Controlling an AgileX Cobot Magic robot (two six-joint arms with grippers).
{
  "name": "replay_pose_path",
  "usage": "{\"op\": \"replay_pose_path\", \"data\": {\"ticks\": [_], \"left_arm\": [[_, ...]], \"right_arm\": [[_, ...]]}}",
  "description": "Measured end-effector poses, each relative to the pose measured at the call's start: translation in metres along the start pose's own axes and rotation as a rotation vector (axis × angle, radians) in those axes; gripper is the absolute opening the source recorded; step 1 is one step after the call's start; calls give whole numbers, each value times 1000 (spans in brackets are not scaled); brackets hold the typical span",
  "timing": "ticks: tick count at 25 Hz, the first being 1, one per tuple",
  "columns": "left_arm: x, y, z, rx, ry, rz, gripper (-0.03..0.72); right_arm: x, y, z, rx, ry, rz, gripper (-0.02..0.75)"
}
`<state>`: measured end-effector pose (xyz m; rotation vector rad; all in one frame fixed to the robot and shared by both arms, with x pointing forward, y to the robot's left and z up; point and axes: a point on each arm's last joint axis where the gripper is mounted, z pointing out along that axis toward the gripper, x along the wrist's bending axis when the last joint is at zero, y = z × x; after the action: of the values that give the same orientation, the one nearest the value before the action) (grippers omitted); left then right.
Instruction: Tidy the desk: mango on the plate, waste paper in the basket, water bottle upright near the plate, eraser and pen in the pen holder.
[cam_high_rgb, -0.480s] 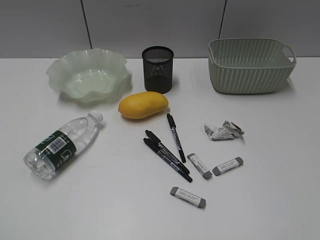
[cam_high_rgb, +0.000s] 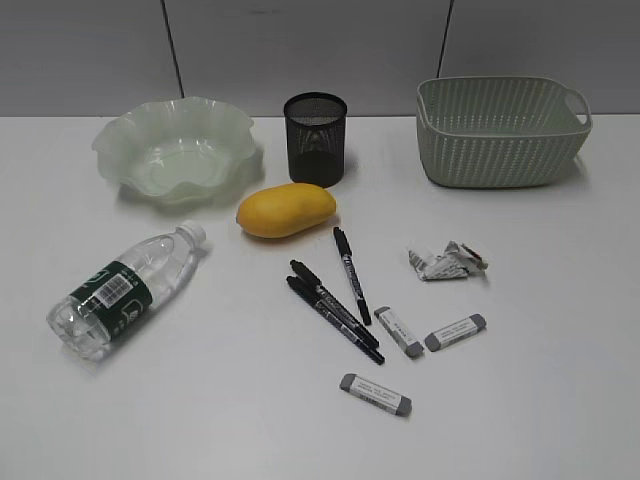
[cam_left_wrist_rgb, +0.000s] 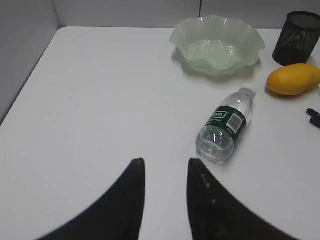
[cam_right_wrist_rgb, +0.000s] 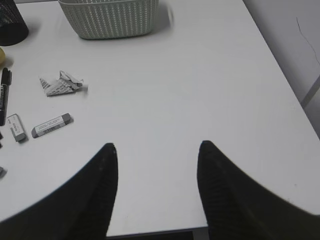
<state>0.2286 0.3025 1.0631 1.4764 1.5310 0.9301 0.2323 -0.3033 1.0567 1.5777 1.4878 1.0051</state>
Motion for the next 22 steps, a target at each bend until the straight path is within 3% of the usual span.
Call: {"op": "replay_pose_path", "data": {"ticks": [18,22], "left_arm": [[0,0,0,1,-2,-1,217],[-1,4,7,44,0,-1,217]], "right_arm": [[0,0,0,-1,0,0,414],[0,0,0,-1,0,0,414]]}}
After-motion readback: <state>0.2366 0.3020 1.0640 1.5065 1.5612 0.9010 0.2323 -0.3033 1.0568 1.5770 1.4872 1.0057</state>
